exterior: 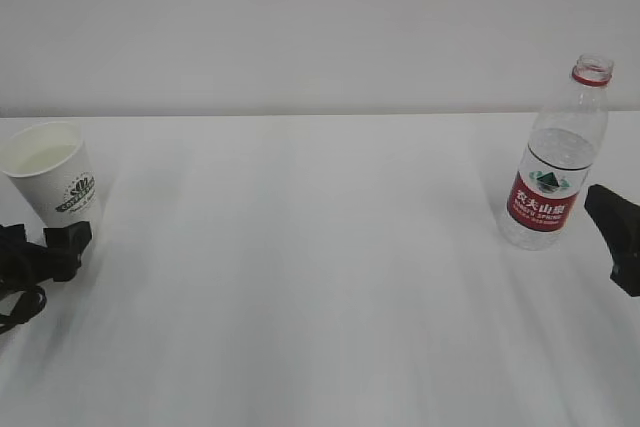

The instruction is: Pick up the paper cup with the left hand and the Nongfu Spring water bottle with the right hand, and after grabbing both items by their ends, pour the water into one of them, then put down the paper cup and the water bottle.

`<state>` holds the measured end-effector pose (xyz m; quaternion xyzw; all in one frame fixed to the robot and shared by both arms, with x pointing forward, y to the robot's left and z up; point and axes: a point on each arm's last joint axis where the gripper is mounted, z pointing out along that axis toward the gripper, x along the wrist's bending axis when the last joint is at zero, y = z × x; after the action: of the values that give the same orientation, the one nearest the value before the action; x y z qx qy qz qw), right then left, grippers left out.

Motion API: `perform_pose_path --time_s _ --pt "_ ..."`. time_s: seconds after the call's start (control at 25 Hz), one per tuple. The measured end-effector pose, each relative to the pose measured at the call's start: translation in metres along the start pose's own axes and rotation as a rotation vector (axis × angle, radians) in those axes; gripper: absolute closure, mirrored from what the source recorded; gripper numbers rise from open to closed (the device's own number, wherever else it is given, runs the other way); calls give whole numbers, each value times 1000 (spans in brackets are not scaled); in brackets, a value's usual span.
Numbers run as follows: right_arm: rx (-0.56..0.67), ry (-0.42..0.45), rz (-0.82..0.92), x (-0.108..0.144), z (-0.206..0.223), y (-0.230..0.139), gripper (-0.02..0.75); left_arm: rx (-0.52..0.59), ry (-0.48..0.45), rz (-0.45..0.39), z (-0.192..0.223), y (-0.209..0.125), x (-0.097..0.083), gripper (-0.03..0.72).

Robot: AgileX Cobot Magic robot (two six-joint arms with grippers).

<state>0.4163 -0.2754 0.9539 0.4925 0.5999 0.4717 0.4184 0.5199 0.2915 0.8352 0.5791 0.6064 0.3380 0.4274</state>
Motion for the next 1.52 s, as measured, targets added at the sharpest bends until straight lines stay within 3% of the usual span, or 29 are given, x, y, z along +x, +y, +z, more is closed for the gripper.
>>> perform_pose_path --time_s 0.28,0.92,1.52 --pt "0 3 -3 0 0 0 148 10 -34 15 -18 2 -5 32" --pt "-8 5 13 0 0 1 148 -198 -66 41 -50 54 -14 66" --pt "-157 -1 12 0 -17 29 148 -451 -88 67 -89 109 -23 95"
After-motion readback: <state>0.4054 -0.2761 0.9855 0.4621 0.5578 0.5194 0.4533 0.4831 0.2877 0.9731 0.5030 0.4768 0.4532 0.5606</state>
